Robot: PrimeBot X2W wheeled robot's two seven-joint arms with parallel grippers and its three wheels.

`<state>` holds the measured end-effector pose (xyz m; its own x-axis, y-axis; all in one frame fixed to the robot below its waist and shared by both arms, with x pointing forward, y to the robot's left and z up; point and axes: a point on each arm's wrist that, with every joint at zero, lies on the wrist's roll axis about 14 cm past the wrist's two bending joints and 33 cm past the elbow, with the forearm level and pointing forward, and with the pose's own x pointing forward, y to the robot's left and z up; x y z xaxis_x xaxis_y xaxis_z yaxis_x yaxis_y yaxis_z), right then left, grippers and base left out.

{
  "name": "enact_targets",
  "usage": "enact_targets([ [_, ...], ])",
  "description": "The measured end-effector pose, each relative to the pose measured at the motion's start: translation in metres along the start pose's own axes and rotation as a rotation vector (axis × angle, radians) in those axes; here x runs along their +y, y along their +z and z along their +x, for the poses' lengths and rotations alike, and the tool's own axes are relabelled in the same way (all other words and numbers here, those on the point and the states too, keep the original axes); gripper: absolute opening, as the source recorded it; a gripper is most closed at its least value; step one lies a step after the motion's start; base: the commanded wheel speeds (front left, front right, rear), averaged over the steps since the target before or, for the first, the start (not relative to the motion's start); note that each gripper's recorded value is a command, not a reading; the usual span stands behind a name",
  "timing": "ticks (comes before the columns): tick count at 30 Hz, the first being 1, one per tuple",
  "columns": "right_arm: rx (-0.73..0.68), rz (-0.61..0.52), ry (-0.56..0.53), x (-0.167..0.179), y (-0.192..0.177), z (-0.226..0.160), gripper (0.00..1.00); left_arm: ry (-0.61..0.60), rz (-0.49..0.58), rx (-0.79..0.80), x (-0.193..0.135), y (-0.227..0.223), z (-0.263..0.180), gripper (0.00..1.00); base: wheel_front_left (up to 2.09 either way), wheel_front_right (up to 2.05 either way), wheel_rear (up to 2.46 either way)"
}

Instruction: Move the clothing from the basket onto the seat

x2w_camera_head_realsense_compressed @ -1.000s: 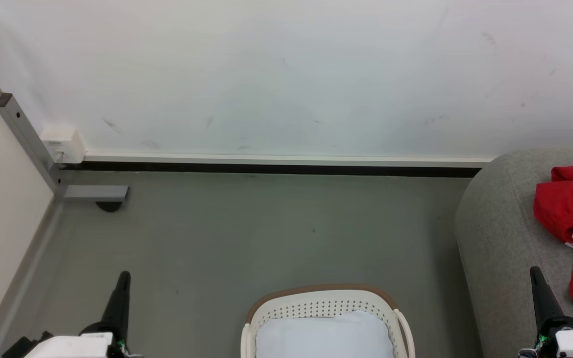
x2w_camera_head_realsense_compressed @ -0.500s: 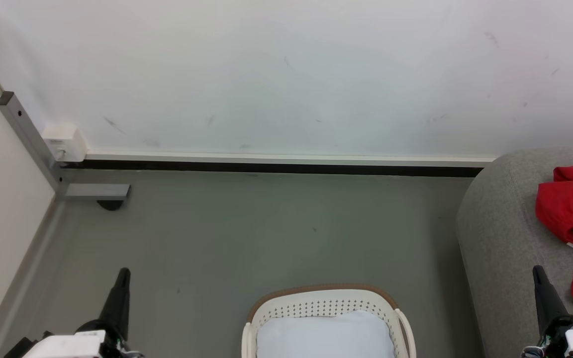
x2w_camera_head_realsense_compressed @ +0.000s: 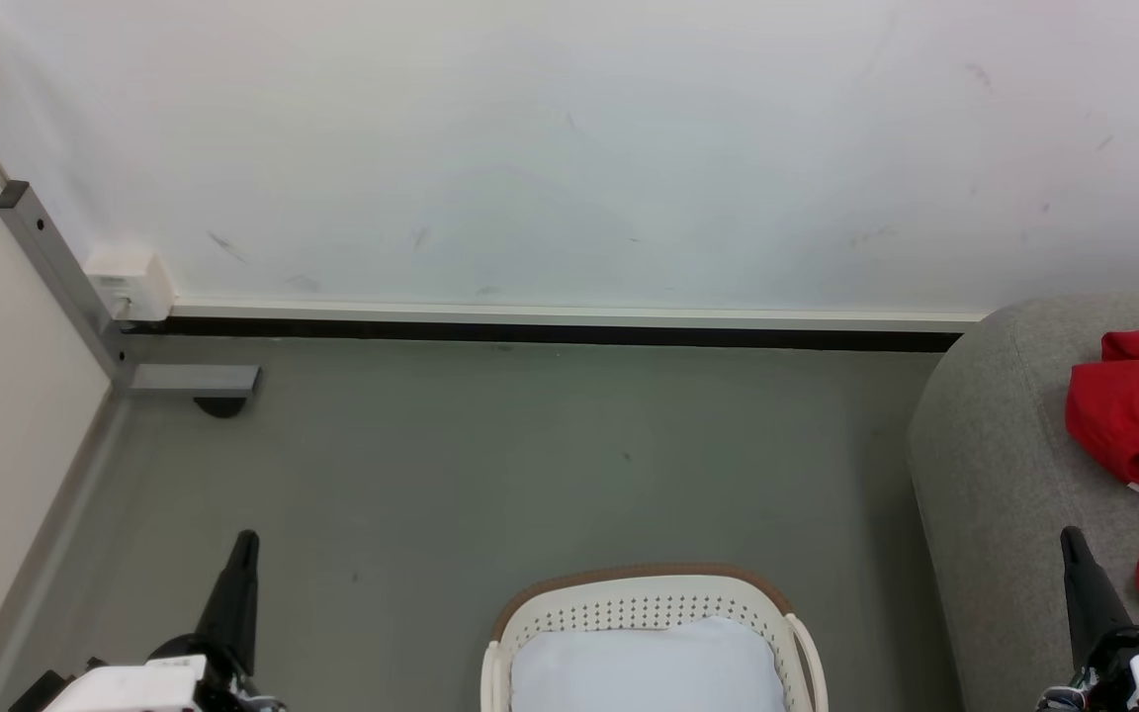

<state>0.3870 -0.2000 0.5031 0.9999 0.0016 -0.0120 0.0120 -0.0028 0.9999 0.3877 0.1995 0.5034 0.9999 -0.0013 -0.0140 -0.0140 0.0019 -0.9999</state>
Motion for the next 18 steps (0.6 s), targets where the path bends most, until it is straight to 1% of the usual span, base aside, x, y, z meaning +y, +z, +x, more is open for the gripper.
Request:
enact_targets([
  [18,-0.001,0.001,0.000,0.0000,0.0002,0.0000,0.00,-0.001,0.000,0.000,-0.0003,0.0000,0.0001,0.00,0.00,0.00,0.00],
])
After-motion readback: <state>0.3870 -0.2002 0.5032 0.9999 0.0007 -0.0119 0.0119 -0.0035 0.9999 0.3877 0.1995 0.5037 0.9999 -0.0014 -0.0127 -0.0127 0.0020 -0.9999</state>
